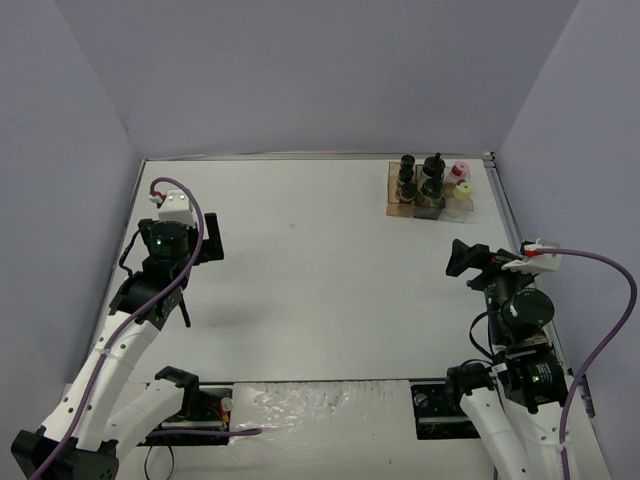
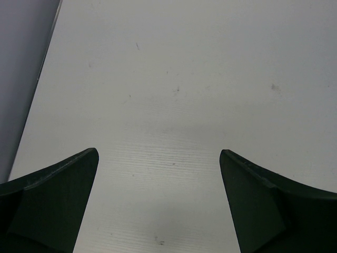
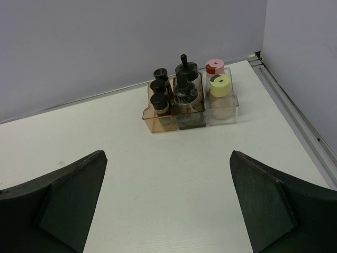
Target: Organize the condiment bottles
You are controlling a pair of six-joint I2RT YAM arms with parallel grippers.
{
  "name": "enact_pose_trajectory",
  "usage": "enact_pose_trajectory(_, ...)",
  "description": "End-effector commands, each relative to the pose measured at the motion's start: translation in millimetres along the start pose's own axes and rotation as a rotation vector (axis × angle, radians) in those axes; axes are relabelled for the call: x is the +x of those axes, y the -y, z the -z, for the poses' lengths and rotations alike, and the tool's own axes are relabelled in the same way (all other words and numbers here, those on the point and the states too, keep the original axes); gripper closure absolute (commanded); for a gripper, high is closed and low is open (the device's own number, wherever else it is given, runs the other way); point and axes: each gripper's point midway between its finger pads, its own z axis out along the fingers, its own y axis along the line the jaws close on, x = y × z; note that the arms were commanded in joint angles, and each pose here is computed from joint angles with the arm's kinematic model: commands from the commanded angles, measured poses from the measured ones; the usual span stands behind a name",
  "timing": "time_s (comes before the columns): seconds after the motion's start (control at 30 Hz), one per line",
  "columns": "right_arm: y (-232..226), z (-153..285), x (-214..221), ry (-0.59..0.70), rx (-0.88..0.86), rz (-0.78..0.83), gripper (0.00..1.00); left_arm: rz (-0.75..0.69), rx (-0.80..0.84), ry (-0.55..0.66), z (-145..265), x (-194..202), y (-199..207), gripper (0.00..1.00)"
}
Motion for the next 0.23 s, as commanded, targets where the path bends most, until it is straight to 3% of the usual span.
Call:
enact_pose_trajectory(0.0,-4.6,-0.3,-29.3,0.089,-0.005,-0.011,0.00,0.021,0.021,0.077,-1.9,-23.9,6.6,0.03)
enact_pose_trajectory(0.2,-5.9,-1.2,-28.1,0.083,-0.011,-0.008,0.00,0.019,0.020,0.077,-1.7,-23.8,6.6,0.03)
